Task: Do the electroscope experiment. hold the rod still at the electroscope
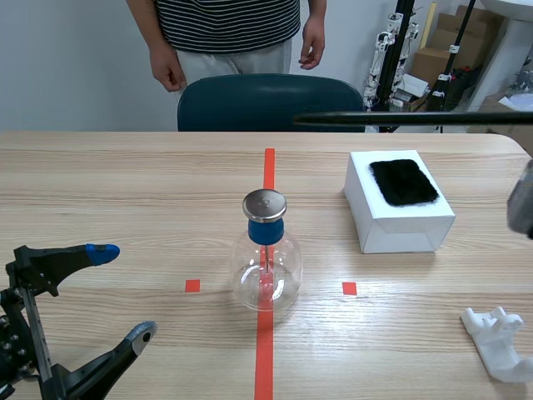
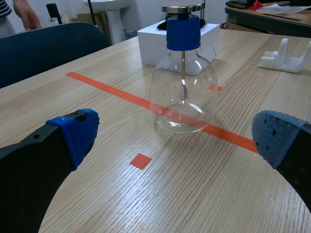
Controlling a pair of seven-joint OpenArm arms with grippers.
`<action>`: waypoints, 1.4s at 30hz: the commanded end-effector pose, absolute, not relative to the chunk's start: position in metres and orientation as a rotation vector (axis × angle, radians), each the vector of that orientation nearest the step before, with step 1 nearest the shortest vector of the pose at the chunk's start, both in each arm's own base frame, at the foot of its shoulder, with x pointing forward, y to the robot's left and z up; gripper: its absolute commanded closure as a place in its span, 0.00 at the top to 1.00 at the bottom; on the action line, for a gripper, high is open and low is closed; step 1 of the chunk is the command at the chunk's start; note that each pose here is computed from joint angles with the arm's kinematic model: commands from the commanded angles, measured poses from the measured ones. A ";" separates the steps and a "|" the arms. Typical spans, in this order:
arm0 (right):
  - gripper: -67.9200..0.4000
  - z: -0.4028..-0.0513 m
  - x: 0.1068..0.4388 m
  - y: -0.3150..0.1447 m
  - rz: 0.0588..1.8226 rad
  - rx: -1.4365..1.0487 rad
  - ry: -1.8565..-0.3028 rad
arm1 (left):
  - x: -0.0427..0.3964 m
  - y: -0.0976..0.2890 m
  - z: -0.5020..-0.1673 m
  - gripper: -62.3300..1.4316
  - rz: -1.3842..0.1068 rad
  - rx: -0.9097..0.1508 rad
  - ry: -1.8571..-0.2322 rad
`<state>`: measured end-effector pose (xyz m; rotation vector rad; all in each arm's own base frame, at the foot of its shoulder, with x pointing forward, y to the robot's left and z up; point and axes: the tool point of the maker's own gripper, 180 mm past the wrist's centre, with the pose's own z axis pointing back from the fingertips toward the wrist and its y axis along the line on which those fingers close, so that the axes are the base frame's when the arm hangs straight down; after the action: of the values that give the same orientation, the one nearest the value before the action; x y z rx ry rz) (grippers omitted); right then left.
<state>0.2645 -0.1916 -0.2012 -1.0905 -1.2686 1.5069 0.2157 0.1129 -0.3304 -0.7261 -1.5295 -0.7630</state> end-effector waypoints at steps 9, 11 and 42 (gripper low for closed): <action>0.01 -0.203 0.277 -0.173 1.540 -1.183 -1.246 | 0.220 0.116 -0.322 1.00 -0.759 -0.722 -1.564; 0.01 -0.207 0.276 -0.168 1.561 -1.177 -1.245 | 0.220 0.116 -0.322 1.00 -0.759 -0.722 -1.564; 0.01 -0.224 0.273 -0.165 1.675 -1.190 -1.139 | 0.220 0.116 -0.322 1.00 -0.760 -0.722 -1.564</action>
<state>0.2687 -0.1624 -0.2333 -1.1486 -1.1253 1.6869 0.2157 0.1129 -0.3304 -0.7261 -1.5295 -0.7630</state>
